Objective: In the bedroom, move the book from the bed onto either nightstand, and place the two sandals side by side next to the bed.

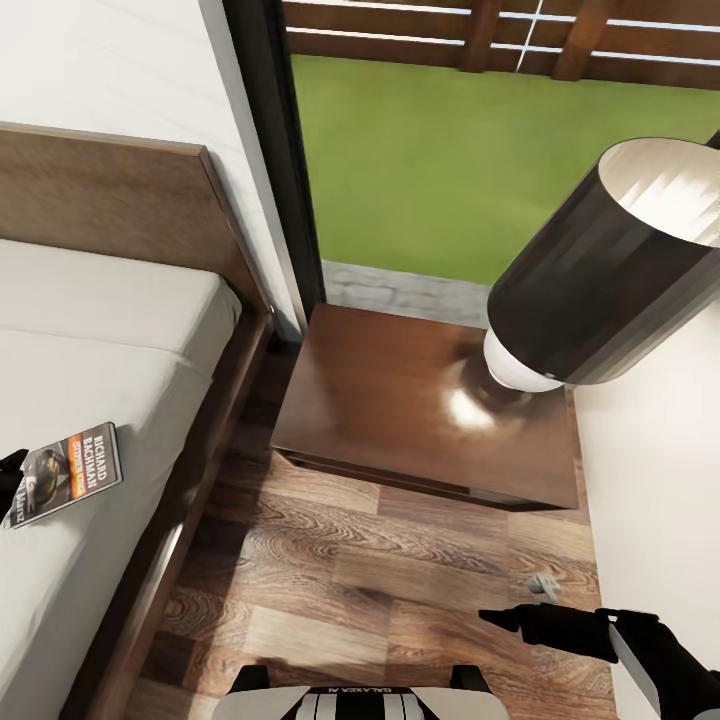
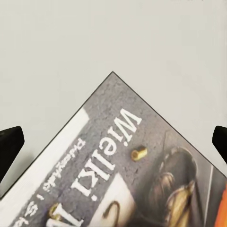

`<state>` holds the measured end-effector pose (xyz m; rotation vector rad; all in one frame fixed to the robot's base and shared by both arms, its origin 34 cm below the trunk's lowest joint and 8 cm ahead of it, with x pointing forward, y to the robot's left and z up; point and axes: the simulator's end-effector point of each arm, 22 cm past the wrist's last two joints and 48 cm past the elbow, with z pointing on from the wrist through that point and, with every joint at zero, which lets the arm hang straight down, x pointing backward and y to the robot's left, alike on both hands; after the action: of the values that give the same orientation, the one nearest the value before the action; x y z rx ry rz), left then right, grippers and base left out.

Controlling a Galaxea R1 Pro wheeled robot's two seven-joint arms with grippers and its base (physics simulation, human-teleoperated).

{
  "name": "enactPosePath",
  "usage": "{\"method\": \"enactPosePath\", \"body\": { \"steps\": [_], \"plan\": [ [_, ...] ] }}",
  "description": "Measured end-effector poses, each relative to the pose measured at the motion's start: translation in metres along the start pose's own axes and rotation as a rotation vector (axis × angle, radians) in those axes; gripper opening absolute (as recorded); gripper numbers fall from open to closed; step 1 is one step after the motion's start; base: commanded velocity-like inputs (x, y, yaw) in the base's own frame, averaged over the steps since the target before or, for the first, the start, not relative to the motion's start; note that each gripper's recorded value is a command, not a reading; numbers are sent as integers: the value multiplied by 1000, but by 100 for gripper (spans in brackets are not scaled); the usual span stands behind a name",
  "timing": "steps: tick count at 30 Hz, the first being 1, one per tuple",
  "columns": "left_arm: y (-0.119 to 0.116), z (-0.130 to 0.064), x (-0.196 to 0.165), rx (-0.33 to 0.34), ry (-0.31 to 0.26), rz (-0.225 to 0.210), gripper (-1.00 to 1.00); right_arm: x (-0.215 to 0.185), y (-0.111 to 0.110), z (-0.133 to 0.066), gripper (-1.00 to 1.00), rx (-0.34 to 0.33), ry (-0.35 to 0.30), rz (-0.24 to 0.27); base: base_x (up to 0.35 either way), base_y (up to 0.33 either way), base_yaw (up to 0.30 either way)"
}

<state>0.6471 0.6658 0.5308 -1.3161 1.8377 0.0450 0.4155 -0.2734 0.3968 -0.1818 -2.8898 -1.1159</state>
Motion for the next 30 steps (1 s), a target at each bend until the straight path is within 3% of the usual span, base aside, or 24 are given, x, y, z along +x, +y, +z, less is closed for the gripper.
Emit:
{"method": "enactPosePath", "body": {
  "steps": [30],
  "plan": [
    [-23, -29, -32, -2, 0, 2, 100, 2, 33, -36, 100, 1, 4, -1, 0, 0, 0]
  ]
}}
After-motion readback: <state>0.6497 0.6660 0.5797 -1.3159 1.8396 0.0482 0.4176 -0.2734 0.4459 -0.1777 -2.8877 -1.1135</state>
